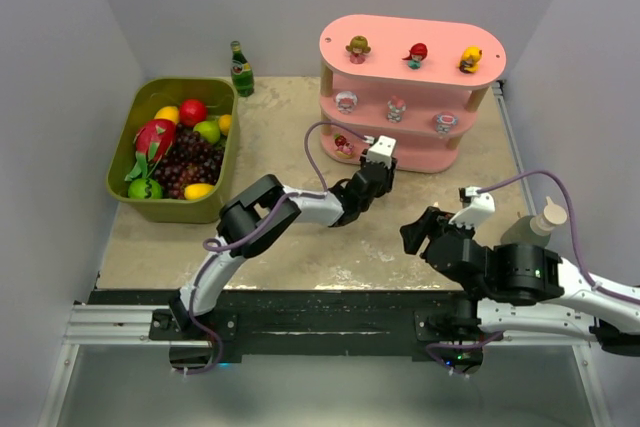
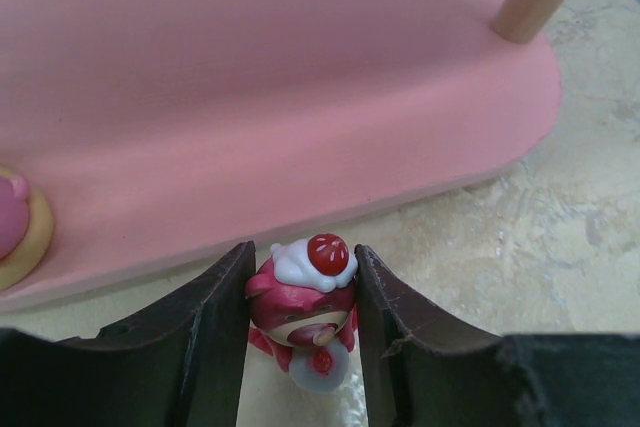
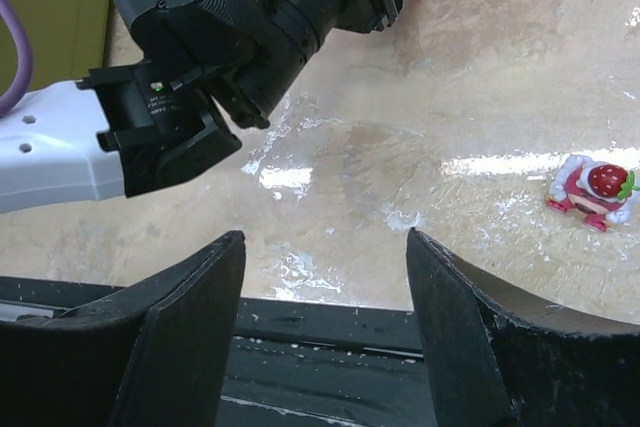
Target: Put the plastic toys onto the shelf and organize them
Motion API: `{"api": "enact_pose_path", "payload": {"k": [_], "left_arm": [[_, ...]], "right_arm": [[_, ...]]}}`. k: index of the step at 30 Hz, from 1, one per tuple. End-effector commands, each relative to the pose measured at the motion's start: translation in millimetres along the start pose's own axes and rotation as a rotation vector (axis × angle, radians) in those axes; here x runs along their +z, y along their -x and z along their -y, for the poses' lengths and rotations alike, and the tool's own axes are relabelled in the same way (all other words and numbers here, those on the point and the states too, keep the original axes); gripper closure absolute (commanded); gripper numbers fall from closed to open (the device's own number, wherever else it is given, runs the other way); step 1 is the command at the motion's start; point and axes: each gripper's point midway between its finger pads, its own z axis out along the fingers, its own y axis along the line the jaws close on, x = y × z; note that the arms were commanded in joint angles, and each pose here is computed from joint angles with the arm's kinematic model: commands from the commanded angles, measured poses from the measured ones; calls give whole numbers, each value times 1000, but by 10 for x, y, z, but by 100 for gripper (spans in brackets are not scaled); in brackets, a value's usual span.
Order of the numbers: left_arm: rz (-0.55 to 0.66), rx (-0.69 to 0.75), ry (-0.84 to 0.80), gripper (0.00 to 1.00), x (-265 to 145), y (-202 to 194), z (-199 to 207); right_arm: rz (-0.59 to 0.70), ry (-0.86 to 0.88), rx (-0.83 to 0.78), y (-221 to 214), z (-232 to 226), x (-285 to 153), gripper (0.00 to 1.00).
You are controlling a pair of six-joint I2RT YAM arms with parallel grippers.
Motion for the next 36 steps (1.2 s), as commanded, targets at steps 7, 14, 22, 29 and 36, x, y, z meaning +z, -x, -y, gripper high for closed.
{"api": "enact_pose_path", "payload": {"k": [7, 14, 22, 29, 36], "left_arm": [[88, -33, 17, 83, 192, 390, -49], [122, -45, 8, 86, 157, 545, -27], [151, -47, 16, 86, 162, 659, -25], [171, -44, 39, 86, 183, 668, -65], [216, -49, 47, 86, 193, 795, -65]], "right_arm": [[72, -21, 45, 180, 59, -24, 31], [82, -31, 43, 193, 92, -23, 31], [81, -36, 52, 187, 144, -31, 31], [81, -37, 52, 176, 152, -26, 31], [77, -36, 52, 159, 155, -22, 31]]}}
